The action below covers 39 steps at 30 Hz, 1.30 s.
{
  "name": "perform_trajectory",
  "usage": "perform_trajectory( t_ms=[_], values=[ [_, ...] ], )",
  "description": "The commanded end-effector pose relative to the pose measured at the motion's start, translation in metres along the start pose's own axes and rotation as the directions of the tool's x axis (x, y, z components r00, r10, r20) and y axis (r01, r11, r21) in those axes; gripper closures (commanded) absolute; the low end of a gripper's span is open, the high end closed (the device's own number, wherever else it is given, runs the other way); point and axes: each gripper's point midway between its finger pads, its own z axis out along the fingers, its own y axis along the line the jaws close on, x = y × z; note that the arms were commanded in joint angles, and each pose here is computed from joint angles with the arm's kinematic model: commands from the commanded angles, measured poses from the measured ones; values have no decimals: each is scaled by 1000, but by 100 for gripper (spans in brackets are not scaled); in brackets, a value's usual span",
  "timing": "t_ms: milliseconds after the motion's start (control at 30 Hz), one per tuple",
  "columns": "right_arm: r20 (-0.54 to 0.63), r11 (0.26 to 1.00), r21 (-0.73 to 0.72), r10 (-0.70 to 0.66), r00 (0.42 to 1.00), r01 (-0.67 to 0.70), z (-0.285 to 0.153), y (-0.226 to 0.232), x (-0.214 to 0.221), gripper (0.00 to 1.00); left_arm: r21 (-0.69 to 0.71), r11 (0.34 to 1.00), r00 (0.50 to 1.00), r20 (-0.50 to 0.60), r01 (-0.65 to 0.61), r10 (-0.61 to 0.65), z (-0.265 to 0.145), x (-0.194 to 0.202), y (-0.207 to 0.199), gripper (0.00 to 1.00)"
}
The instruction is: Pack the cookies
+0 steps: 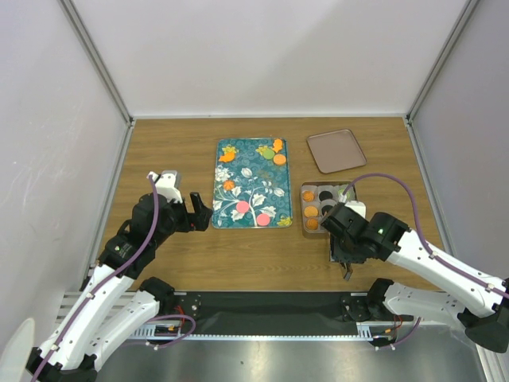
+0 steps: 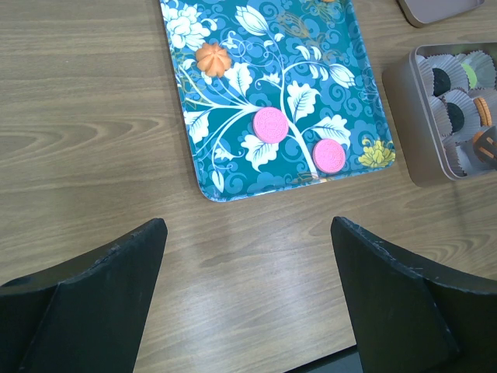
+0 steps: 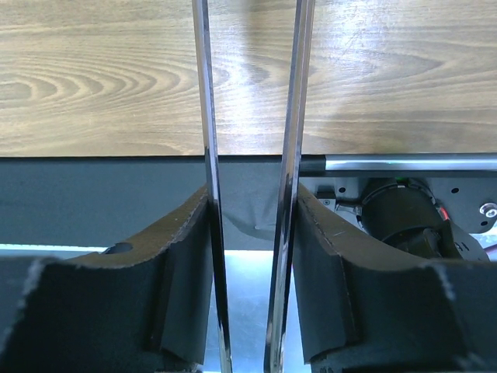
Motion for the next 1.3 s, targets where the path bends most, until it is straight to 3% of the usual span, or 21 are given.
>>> perform_trajectory(
  t_ms=[0,1267],
  values=[
    [16,1000,-6,2,1000,-2,0,0,-3,56,33,999,999,38,-9,7,-3,-12,-8,7],
    [55,999,-49,-6,998,8,-17,9,-20,53,35,999,999,38,-9,7,-3,-12,-8,6]
  ],
)
